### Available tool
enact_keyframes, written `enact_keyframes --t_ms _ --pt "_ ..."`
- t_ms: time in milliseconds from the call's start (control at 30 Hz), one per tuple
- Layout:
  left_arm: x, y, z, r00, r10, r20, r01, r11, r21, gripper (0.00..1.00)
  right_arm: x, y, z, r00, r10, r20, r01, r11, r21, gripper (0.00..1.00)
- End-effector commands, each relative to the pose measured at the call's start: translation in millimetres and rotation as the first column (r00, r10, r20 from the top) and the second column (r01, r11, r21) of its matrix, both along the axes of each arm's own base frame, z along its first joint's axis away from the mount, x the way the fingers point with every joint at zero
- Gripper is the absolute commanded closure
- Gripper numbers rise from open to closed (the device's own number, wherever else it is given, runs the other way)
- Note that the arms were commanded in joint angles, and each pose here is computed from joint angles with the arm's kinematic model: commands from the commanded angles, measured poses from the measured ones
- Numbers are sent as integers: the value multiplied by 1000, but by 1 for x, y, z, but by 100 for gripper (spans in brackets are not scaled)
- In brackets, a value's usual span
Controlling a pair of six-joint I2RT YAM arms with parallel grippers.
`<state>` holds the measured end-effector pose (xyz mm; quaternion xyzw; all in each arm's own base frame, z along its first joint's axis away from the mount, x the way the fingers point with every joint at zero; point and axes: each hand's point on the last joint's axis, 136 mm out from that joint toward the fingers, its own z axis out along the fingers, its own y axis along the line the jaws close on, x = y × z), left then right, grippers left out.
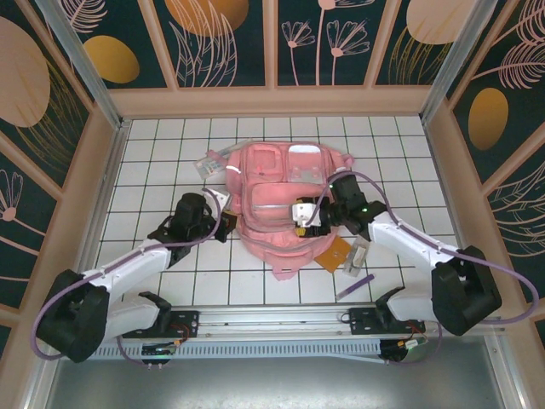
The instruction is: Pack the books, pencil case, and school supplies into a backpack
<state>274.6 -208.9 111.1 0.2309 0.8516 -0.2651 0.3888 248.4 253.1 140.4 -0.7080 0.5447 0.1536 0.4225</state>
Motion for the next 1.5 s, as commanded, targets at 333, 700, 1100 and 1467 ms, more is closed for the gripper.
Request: enact_keyframes --t_ms 333,700,1100,1467 --pt "-31 -81 66 931 -331 156 358 913 -196 100 11 58 13 985 -64 -162 75 995 60 30" --pt "-15 -60 38 975 -194 106 205 972 -111 100 14 37 -13 966 -196 -168 187 980 -69 28" --pt "-21 -52 21 983 -172 60 177 980 -91 100 -18 29 -43 956 -172 -236 130 975 -183 23" --pt "-22 -32 14 986 -126 105 128 992 -7 100 -23 28 -29 996 -47 -76 37 992 -122 100"
